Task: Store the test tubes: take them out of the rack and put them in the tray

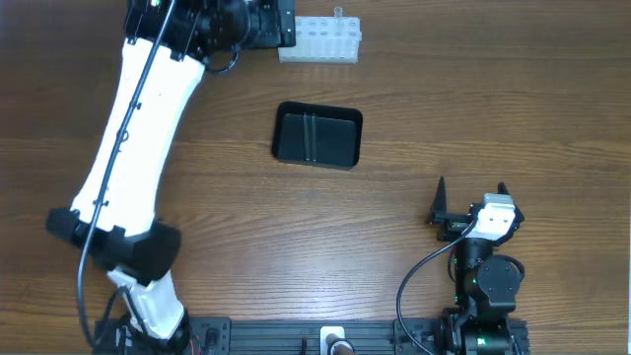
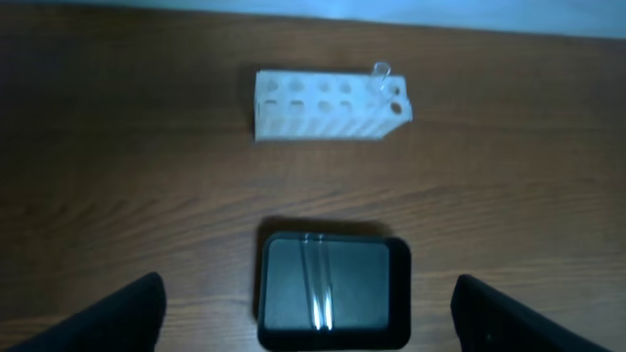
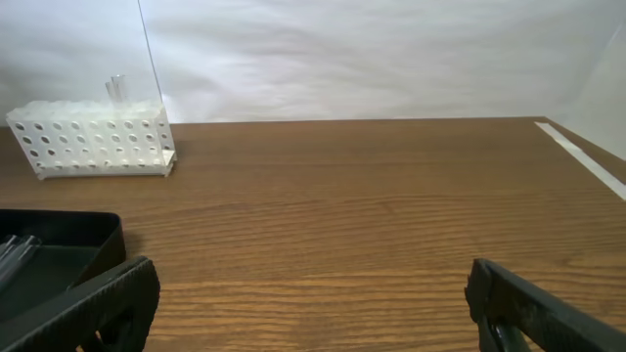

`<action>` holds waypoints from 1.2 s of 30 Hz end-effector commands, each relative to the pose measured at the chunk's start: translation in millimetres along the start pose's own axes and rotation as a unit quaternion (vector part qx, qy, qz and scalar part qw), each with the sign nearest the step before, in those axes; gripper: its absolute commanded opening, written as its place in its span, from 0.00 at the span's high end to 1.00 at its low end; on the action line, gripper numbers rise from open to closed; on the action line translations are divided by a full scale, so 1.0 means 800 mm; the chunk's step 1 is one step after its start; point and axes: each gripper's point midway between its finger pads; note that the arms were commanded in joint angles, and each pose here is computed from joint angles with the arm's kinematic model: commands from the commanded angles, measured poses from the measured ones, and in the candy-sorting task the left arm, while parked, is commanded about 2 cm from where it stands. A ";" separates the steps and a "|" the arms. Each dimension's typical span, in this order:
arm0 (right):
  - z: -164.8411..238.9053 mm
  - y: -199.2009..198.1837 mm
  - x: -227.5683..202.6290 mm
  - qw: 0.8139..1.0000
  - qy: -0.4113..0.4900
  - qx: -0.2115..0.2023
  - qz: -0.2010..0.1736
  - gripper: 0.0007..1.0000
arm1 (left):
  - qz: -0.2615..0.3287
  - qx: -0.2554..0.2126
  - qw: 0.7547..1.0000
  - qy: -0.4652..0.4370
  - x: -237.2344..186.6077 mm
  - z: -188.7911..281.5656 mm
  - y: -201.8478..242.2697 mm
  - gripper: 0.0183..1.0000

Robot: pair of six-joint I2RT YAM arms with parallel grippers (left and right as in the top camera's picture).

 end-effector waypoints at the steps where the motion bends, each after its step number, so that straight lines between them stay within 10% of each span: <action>1: 0.000 0.003 -0.003 1.000 0.001 0.007 0.000 0.01 | 0.004 0.001 1.000 -0.029 -0.012 0.030 0.007 0.00; 16: 0.000 0.003 -0.003 1.000 0.001 0.007 0.000 0.01 | 0.008 0.023 0.998 -0.061 -0.115 0.027 0.043 0.00; 36: 0.000 0.003 -0.003 1.000 0.001 0.007 0.000 0.01 | 0.070 0.046 0.941 -0.328 -0.159 0.082 0.131 0.00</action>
Point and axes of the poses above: each gripper's point midway between its finger pads, its own z axis back along the fingers, its own y axis along the line the jaws close on, x = y × z, and after that the axes turned 9 degrees about -z, right-handed
